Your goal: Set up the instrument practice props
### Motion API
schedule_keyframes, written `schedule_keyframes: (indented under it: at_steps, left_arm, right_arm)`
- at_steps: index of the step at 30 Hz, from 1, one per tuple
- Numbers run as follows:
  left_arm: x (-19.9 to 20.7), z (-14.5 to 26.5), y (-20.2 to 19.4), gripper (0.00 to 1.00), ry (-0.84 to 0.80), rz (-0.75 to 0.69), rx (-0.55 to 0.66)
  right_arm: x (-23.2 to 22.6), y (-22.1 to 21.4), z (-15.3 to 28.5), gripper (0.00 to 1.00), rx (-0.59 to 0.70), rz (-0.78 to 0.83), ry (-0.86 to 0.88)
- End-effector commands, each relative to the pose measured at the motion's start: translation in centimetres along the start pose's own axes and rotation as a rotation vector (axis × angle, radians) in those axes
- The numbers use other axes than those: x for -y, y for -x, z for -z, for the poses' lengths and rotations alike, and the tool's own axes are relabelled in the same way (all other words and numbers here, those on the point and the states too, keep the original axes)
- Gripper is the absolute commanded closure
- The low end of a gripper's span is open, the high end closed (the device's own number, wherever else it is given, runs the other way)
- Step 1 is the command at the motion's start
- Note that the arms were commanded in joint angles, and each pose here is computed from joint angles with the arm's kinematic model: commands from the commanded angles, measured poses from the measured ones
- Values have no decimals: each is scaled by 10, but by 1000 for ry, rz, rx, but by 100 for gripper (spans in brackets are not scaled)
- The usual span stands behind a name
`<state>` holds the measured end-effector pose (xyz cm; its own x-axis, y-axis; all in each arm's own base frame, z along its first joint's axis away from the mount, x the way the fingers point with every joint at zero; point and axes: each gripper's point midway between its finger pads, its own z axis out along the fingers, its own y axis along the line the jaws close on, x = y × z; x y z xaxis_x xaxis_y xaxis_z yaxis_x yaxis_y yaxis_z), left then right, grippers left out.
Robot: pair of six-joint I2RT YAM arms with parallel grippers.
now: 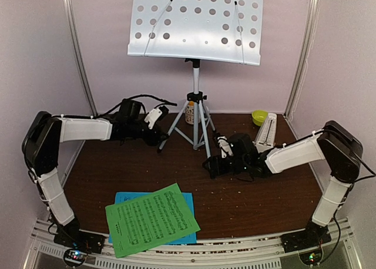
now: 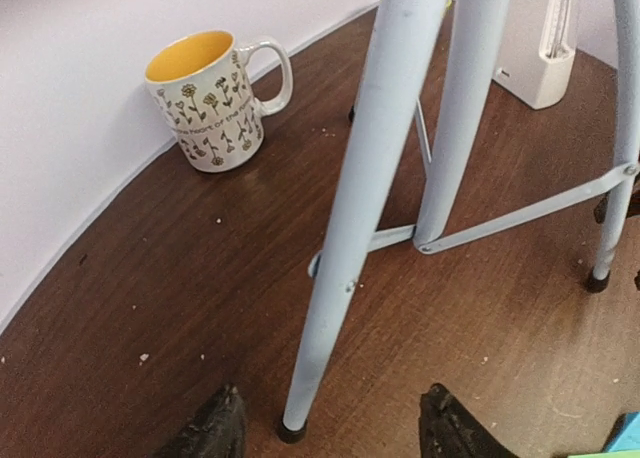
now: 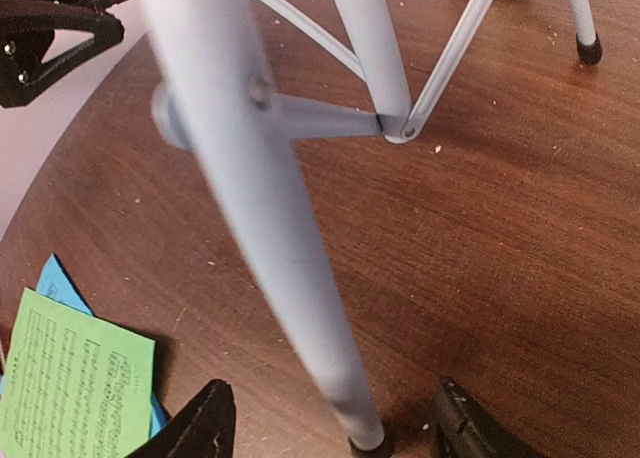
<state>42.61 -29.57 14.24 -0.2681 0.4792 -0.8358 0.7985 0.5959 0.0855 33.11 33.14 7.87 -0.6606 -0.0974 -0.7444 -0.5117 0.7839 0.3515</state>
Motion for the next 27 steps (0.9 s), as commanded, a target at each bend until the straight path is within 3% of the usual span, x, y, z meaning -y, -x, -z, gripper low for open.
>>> schedule_keyframes:
  at_steps: [1,7,11,21,27]
  left_arm:
    - [1,34,17,35,61,34,61]
    - [36,47,-15,32,-61,147,26]
    - [64,53,-34,31,-148,211,19]
    - [66,70,-59,30,-52,264,18]
    - [56,77,-53,32,9,246,24]
  right_arm:
    - [-9,14,33,31,52,-1,11]
    - [-36,11,61,27,54,27,138]
    - [-74,-3,57,25,-67,78,259]
    - [-141,-32,15,28,-314,149,368]
    - [-146,-55,-17,32,-429,141,353]
